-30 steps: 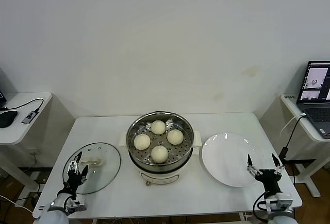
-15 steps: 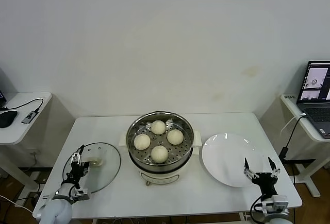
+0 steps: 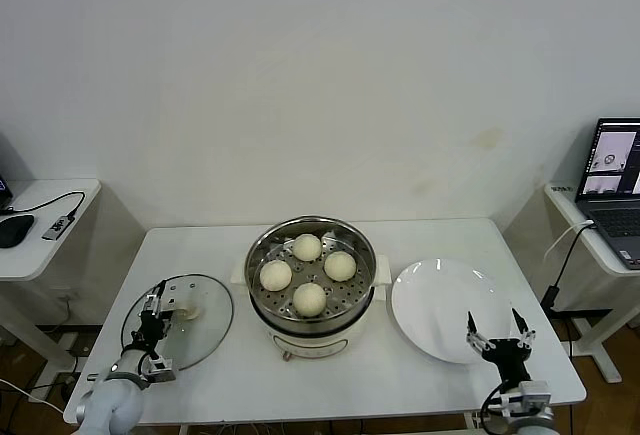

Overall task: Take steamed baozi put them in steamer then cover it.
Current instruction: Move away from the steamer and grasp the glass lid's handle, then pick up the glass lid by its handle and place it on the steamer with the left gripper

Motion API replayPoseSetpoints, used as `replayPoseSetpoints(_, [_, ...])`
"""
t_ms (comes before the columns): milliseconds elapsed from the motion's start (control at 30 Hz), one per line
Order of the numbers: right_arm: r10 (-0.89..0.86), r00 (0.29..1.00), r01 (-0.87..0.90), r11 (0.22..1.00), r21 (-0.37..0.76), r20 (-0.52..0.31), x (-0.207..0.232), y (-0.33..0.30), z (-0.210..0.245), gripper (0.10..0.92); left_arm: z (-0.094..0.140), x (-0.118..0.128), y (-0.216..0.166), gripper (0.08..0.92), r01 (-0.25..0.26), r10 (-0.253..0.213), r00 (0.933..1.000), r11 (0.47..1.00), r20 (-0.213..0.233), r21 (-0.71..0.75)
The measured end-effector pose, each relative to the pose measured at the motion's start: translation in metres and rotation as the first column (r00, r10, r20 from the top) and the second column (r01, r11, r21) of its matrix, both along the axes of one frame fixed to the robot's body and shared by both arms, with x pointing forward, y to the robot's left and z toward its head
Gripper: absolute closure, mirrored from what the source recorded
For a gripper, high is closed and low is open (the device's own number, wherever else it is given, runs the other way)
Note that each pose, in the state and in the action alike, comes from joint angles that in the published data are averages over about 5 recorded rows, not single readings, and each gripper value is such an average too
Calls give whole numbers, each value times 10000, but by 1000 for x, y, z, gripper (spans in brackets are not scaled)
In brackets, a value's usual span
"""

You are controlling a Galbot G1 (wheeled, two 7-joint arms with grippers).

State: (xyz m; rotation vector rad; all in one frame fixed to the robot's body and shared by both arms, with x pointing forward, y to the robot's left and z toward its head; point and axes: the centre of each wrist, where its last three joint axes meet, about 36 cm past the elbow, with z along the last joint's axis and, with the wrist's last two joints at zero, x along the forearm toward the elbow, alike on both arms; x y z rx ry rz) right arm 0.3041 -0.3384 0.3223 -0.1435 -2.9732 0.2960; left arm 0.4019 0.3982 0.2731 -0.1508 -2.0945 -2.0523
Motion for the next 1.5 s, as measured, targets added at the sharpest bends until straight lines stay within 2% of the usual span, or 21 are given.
replayPoseSetpoints(500, [200,9997,-201,9998,-56,-150,-4,3,-3,200,-11,3,0,793,-66,64,10000,9996,-68,-257])
replayPoseSetpoints(600, [214,9996,-215,9997,-76,-158,-4,4,-4,200,-12,3,0,844,-100,101,9999,9992,22,-380])
replayPoseSetpoints(833, [418,9988,-423,9989,-223,-241,-6,5,-2,200,-12,-4,-1,850,-168,197,9989,9974,419,-695])
replayPoseSetpoints(1067, [717,9970,-727,9966,-378,-275,-7,8,2,200,4,-15,-6,851,-209,277,9923,9981,1209,-574])
replayPoseSetpoints(1267, [931,9952,-941,9950,-342,-292,-9,9,5,200,29,-30,-8,851,-337,367,9841,9992,1740,-204])
replayPoseSetpoints(1500, [1064,9938,-1075,9935,-364,-318,-14,9,7,200,74,-49,-14,851,-620,577,9754,9980,2126,136])
